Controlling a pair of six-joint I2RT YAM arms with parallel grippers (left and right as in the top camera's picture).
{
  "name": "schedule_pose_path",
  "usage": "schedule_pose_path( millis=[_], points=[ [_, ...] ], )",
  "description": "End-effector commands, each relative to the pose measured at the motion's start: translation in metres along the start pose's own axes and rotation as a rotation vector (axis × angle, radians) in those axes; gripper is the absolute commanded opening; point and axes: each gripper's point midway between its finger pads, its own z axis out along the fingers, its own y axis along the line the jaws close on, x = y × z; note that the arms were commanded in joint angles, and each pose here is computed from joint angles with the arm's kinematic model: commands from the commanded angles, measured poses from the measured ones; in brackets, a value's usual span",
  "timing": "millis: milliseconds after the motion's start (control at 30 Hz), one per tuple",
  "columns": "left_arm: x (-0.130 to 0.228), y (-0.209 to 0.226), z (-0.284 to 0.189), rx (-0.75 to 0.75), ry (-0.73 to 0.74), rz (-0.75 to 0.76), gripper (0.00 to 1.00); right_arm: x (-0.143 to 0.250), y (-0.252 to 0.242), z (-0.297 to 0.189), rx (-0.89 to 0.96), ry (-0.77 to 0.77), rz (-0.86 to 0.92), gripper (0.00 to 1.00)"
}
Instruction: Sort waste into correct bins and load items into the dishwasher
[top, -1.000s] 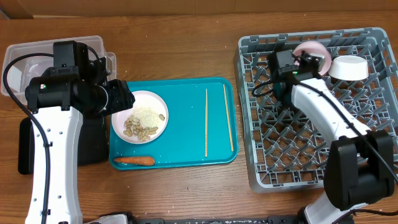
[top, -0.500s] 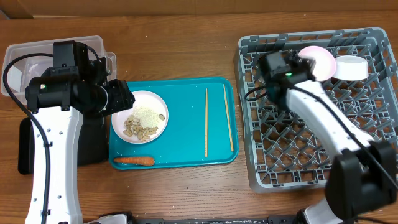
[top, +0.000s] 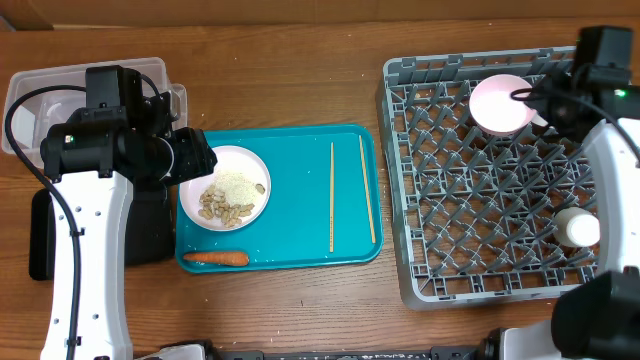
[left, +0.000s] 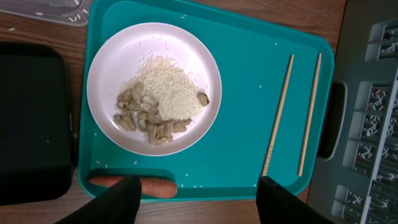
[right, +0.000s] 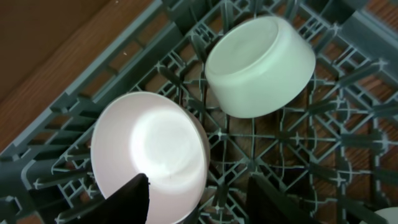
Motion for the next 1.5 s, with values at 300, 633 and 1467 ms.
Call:
schedule_pose_path(
  millis=[300, 633, 1467],
  points=[
    [-0.005, 0.000, -0.006, -0.002, -0.023, -0.001, 0.62, 0.047, 0.003, 0.077, -0.056, 0.288, 0.031, 0.27],
    [-0.005, 0.000, -0.006, -0.002, -0.023, -0.001, 0.62, -0.037, -0.016, 0.017, 0.095, -0.051, 0.025, 0.04],
    [-0.005, -0.003, -0.006, 0.014, -0.023, 0.001, 0.63, -0.024, -0.054, 0.026, 0.906, -0.351, -0.310, 0.04]
  ],
)
